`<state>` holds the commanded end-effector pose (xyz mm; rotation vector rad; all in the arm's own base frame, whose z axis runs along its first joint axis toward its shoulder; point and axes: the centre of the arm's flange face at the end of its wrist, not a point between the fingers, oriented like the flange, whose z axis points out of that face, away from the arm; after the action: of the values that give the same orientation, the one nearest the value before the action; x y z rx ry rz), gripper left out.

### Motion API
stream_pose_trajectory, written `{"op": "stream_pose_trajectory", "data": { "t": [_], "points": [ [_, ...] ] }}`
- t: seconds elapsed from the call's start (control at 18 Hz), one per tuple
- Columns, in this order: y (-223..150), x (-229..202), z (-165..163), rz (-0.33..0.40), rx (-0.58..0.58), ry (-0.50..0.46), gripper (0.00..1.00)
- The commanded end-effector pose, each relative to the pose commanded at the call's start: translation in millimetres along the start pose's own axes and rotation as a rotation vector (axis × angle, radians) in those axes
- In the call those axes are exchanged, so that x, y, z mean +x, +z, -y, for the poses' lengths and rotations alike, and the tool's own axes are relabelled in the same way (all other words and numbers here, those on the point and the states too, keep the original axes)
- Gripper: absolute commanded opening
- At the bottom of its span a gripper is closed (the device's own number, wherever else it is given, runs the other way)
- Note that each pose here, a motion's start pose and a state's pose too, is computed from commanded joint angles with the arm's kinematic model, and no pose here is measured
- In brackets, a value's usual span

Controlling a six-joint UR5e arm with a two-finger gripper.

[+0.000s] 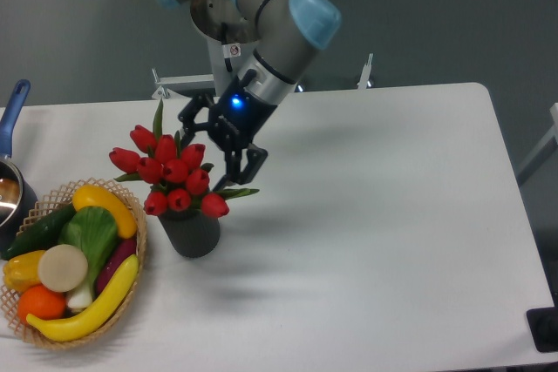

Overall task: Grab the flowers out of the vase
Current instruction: 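Move the open gripper over to the red tulip stems above the vase, then close the gripper around the tulip stems just below the blooms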

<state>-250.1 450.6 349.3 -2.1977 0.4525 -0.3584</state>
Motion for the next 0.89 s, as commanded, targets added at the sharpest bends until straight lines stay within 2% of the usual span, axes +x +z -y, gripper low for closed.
{"op": "stream_pose_trajectory", "data": {
  "t": [0.44, 0.5, 0.67, 0.72, 0.78, 0.89],
  "points": [
    [19, -3, -9, -0.025, 0.028, 0.004, 0.98],
    [19, -3, -9, -0.026, 0.028, 0.003, 0.83],
    [18, 3, -10, -0.025, 0.028, 0.001, 0.27],
    [16, 3, -10, -0.022, 0.029, -0.001, 0.13],
    [13, 5, -7, -0.017, 0.031, 0.005, 0.03],
    [9, 8, -2, -0.008, 0.033, 0.013, 0.0]
  ]
}}
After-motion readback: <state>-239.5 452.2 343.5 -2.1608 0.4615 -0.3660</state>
